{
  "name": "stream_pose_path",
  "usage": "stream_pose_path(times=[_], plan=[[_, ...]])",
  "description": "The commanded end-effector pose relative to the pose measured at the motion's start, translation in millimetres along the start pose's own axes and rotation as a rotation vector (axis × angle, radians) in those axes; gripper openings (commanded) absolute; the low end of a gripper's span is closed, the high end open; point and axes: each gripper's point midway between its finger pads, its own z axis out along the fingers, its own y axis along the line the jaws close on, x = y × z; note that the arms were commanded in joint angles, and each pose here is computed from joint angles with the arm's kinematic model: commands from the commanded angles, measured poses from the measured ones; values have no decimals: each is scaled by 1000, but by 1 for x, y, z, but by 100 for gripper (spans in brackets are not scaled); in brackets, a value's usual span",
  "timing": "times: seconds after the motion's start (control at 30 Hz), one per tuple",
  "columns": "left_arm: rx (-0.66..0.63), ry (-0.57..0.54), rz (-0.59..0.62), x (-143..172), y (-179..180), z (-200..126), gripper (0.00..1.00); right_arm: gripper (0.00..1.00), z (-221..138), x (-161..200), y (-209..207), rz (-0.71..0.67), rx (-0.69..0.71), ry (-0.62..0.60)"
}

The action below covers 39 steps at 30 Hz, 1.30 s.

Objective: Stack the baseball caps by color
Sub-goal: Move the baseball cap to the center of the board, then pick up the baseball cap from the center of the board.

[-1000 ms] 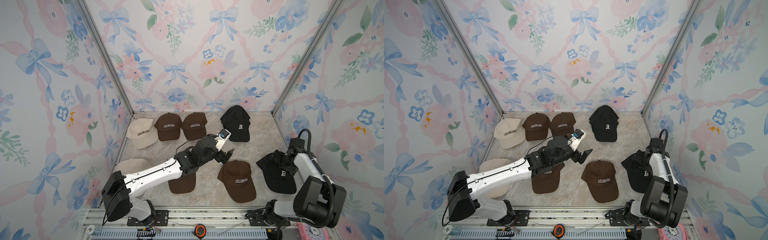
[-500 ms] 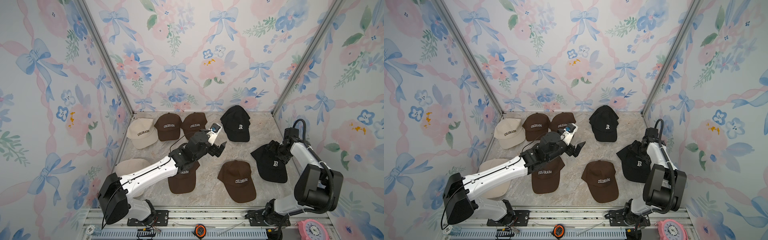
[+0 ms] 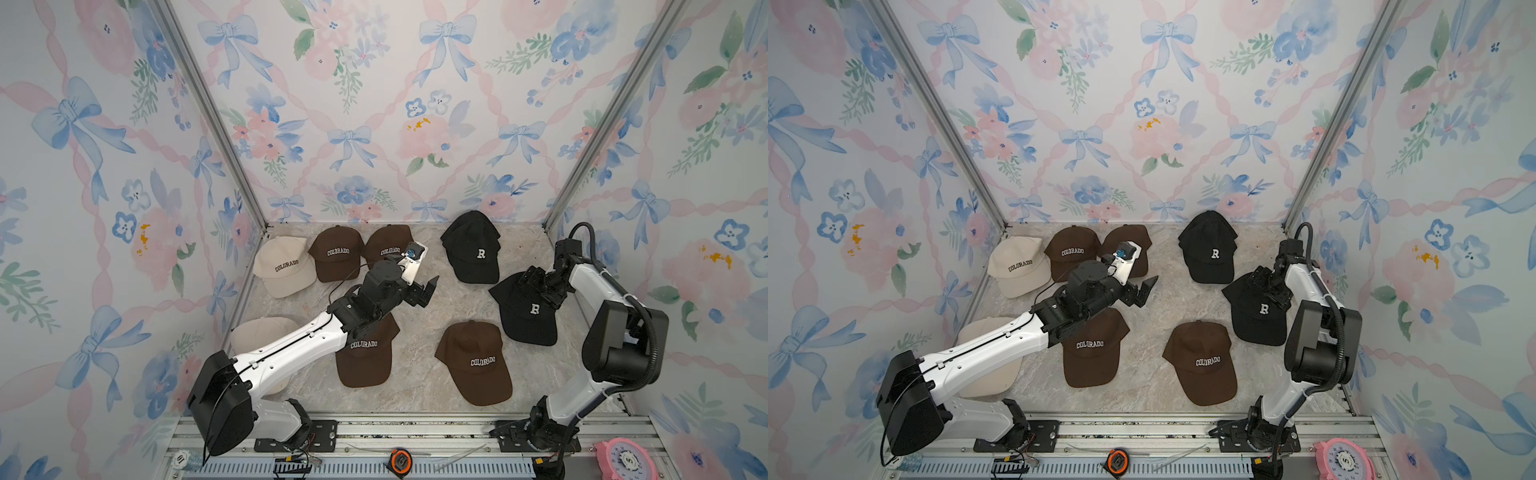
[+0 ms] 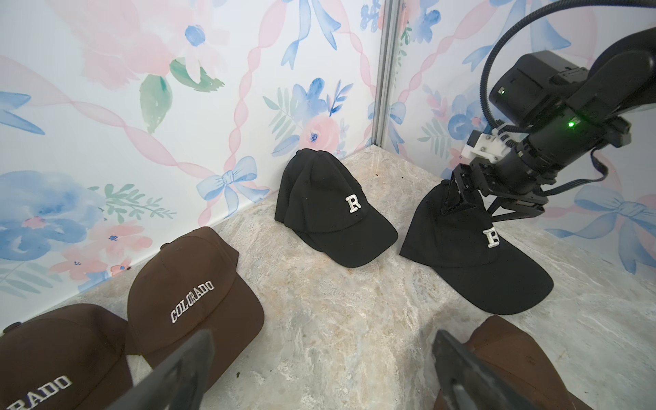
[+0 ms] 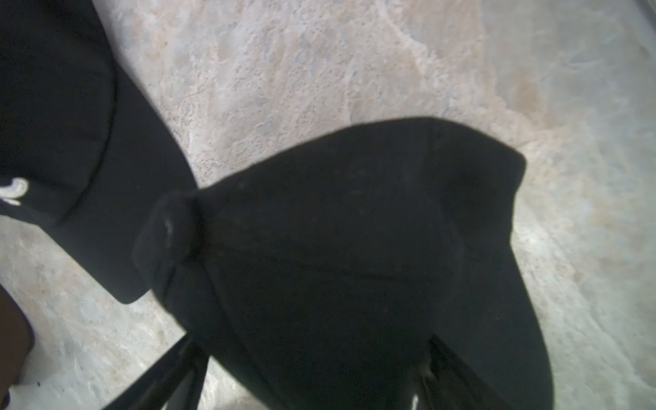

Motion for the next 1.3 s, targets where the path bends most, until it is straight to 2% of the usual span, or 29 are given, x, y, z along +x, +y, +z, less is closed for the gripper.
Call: stream_pose_path(times=[0.0, 0.1, 0.27, 0.37, 0.47, 0.63, 0.8, 1.03, 1.2, 1.27], plan=[[15, -36, -10, -3, 0, -1, 98, 88, -11, 13, 7, -134, -17, 90], [23, -31, -18, 1, -1, 2, 98, 87, -15, 22, 4, -197, 1, 118], [47, -24, -31, 5, -6, 11, 98, 77, -13, 37, 3, -273, 34, 125], [67, -21, -33, 4, -11, 16, 98, 72, -12, 39, 3, -329, 73, 103], [83, -18, -35, 2, -14, 19, 98, 70, -14, 36, 2, -373, 106, 66], [90, -15, -36, -2, -16, 20, 98, 59, -15, 30, -1, -380, 128, 26], [81, -17, -36, -4, -14, 17, 98, 47, -6, 31, -1, -381, 123, 45], [67, -19, -45, -6, -11, 11, 98, 39, -2, 34, -2, -376, 124, 53], [65, -17, -51, -4, -12, 8, 98, 38, -3, 40, -4, -369, 124, 62], [67, -13, -57, -2, -13, 7, 98, 31, -3, 40, -7, -367, 134, 57]])
